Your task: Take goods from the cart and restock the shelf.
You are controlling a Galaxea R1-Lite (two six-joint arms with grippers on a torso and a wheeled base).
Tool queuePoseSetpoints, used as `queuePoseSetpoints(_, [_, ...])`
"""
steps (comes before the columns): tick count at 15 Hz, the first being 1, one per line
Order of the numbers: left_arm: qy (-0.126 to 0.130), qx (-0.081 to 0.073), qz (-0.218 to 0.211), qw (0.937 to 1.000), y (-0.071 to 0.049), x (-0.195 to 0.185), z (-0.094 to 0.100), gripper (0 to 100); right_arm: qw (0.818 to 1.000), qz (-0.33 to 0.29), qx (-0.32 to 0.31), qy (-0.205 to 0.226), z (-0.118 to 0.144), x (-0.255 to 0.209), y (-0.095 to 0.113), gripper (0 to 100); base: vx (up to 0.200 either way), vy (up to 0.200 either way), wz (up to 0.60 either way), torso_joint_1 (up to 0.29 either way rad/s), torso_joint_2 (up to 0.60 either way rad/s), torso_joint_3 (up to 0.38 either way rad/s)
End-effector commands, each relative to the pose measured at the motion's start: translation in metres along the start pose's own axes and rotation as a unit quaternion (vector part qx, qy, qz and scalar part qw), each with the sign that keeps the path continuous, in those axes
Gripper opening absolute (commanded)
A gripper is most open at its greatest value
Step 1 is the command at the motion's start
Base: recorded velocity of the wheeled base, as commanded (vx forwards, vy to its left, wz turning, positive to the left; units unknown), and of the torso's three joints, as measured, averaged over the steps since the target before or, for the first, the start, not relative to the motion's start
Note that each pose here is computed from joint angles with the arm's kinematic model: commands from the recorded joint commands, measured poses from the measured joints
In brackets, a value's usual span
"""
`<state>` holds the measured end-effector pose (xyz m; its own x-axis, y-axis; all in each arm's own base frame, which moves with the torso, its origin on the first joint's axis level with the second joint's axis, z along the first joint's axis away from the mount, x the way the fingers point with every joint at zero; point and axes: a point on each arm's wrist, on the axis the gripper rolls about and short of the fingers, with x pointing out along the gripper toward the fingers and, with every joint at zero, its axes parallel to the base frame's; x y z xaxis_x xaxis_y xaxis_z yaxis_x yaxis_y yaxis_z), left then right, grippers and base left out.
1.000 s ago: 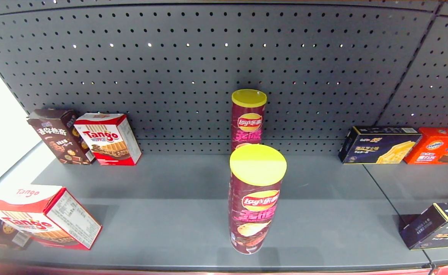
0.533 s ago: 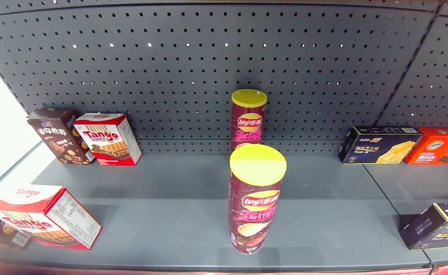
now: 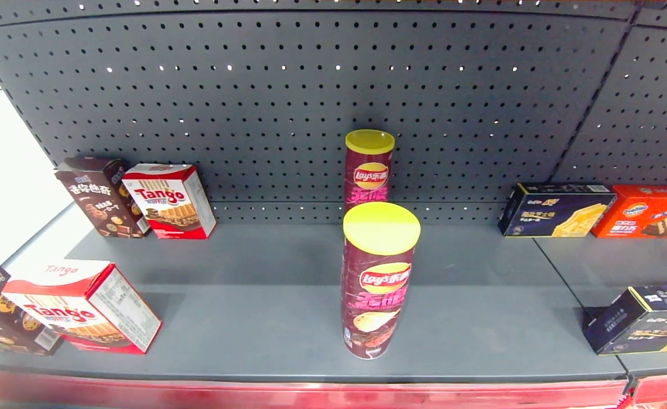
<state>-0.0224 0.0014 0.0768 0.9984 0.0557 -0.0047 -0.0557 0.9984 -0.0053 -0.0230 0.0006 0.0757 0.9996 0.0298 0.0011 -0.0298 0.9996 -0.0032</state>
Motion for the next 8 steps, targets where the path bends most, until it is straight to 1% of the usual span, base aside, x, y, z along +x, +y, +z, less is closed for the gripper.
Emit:
queuePoseSetpoints(1, [0.001, 0.0, 0.001, 1.0, 0.0, 0.0002, -0.0002, 100, 1.0, 0.0, 0.0, 0.001, -0.0001, 0.0001, 0.0, 100, 0.0, 0.0, 0.0, 0.0, 0.0, 0.0])
queuePoseSetpoints(8, [0.001, 0.0, 0.0, 1.0, 0.0, 0.0002, -0.0002, 100, 1.0, 0.0, -0.001, 0.001, -0.0001, 0.0001, 0.0, 100, 0.0, 0.0, 0.0, 0.0, 0.0, 0.0])
